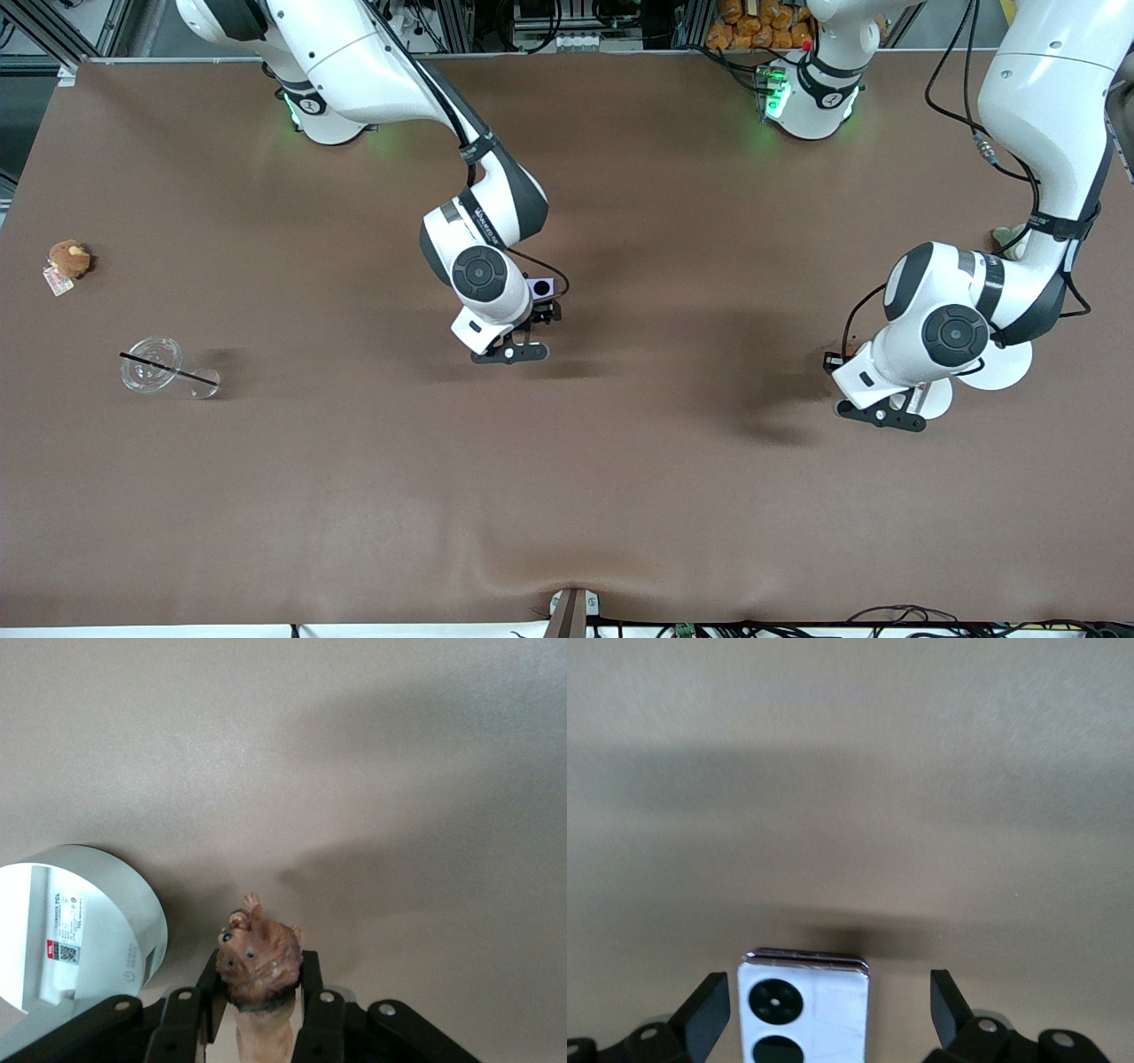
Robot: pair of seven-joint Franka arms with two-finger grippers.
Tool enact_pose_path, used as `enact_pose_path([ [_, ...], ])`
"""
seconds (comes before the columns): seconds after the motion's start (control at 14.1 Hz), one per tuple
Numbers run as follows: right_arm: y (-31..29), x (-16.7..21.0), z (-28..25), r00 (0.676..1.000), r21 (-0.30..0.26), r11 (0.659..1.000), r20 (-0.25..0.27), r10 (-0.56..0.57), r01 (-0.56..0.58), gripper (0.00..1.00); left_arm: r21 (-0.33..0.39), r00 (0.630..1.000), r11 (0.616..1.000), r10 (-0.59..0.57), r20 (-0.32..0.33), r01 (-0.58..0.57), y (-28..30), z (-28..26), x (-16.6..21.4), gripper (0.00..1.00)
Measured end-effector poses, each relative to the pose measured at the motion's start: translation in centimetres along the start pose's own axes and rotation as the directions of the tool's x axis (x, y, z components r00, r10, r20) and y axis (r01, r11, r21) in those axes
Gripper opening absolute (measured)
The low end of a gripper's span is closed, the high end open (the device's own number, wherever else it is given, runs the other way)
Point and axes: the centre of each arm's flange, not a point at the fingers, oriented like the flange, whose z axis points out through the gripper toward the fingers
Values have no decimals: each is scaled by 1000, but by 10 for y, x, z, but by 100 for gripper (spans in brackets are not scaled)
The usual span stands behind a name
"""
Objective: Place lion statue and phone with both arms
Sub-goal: 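Grasp the phone with the right gripper while the left gripper lowers the lion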
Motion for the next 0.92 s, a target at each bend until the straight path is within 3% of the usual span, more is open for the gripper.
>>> enact_pose_path([
  [0.43, -30, -35, 30, 1000, -21, 1000, 5, 13, -13, 100, -4, 1000, 1000, 6, -23, -6, -9, 22, 3, 37],
  [0.92, -24, -36, 36, 1000, -34, 999, 12, 24, -23, 100, -11, 999, 1000, 8, -37, -8, -8, 26, 5, 37],
])
